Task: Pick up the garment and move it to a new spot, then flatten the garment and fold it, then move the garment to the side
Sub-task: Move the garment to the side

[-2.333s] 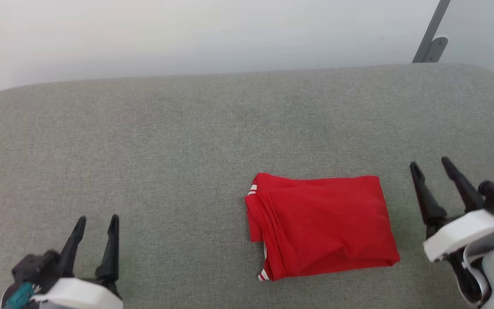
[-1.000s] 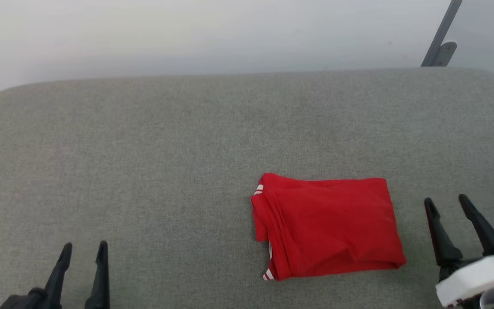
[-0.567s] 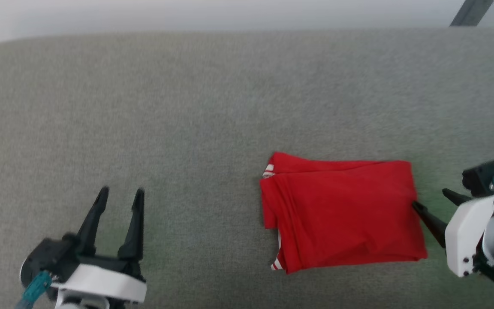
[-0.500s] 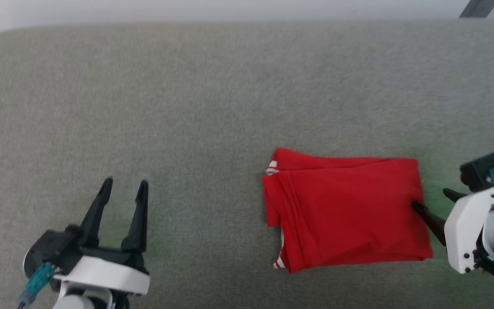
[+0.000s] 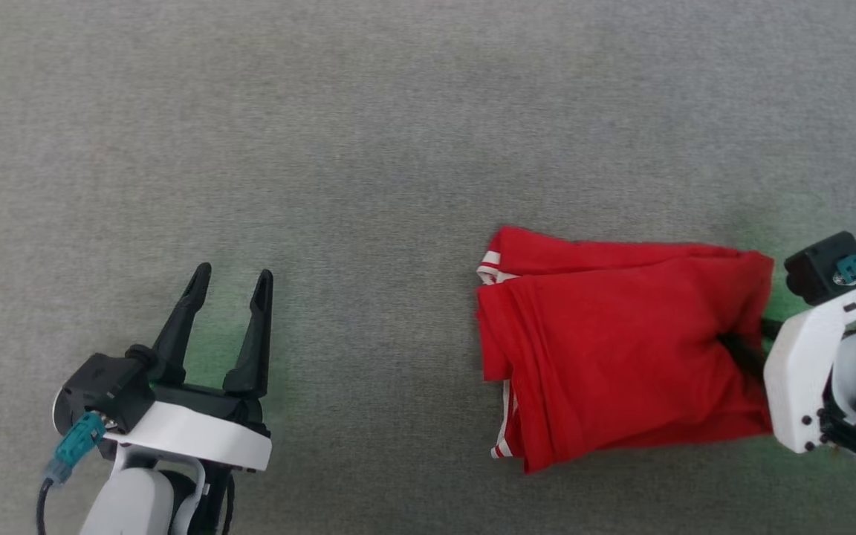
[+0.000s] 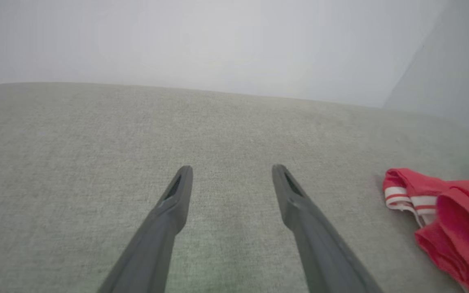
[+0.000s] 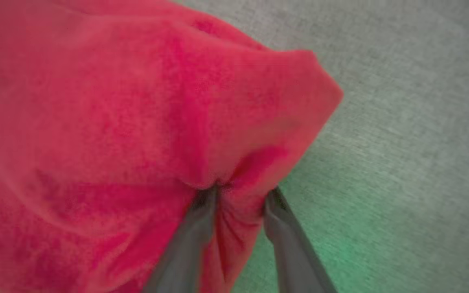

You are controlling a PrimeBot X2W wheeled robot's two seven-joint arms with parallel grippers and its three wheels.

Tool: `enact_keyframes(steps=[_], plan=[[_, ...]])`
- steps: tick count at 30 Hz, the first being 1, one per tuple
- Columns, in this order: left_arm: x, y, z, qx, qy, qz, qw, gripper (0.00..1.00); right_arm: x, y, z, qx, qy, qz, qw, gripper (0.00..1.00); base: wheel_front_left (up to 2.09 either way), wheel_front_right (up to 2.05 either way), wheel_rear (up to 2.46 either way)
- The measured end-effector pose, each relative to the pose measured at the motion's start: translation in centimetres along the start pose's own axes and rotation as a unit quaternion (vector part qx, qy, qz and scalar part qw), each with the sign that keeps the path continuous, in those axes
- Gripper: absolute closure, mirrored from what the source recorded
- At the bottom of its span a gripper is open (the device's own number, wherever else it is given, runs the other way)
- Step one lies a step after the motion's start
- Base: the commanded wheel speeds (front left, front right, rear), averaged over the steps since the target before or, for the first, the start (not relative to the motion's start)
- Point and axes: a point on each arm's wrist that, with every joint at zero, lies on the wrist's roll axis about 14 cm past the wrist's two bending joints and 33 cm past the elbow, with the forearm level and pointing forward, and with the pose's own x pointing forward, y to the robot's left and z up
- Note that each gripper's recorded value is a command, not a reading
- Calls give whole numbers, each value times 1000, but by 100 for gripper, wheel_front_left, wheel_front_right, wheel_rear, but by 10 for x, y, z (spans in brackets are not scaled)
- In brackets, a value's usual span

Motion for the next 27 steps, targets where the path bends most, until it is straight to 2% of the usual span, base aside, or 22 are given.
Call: enact_keyframes(steps=[5, 8, 13, 17, 21, 26, 27], plan=[[13, -10, -2, 7, 2, -27, 1000, 0, -10, -15, 7, 36, -49, -20, 998, 100, 0, 0, 0], [29, -21, 2, 15, -7, -54, 998, 0, -28, -54, 7, 65, -78, -77, 992, 100, 0, 0, 0], [62, -44, 9, 32, -26, -111, 993, 0, -62, -125, -8, 115, -103, -180, 972, 100, 0, 0, 0], [91, -60, 13, 48, -42, -156, 986, 0, -88, -180, -17, 132, -112, -264, 949, 100, 0, 0, 0], [121, -75, 18, 60, -66, -193, 977, 0, -115, -236, -28, 142, -115, -352, 918, 100, 0, 0, 0], [149, -86, 20, 68, -87, -223, 969, 0, -137, -283, -28, 143, -132, -433, 880, 100, 0, 0, 0], [156, -87, 18, 69, -91, -229, 967, 0, -141, -296, -26, 138, -138, -457, 868, 100, 0, 0, 0]])
